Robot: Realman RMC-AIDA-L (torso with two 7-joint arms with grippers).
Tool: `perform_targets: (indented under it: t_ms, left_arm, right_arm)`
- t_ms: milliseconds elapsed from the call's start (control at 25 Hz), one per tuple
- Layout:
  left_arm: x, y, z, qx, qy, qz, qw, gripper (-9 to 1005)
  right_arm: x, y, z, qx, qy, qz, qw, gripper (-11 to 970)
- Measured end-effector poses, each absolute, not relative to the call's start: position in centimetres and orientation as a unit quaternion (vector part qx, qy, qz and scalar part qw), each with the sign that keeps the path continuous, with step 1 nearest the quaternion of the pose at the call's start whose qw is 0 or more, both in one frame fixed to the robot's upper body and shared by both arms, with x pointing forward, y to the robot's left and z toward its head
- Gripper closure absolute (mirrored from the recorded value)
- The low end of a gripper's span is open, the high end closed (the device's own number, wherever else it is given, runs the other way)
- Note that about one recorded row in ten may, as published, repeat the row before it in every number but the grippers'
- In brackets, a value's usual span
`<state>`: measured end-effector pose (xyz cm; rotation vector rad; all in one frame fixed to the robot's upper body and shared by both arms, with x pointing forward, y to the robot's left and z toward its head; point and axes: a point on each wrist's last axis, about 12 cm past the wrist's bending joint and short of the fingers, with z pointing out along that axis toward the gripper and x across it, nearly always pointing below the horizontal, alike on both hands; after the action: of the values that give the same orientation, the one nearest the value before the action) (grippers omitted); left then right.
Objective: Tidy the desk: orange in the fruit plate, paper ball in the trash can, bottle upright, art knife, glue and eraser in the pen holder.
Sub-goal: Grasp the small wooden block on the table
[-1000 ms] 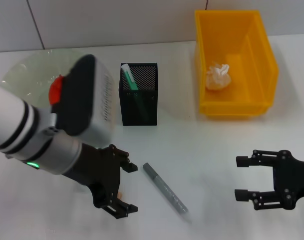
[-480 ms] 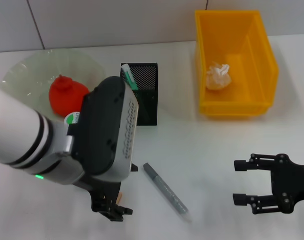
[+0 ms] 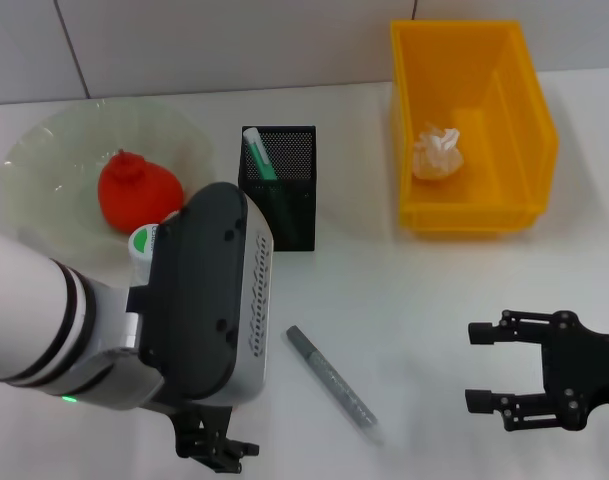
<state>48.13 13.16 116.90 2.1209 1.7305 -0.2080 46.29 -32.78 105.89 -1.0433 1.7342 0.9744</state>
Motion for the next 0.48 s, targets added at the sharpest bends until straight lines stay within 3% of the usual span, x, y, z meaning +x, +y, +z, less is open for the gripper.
perform_targets:
  t_ms: [480]
  left_arm:
    - [48.1, 12.0, 117.0, 0.681, 0.707, -0.084, 0.172, 154]
  right_arm:
    - [46.3, -32.9, 105.7, -0.416, 0.701, 0.385, 0.433, 171]
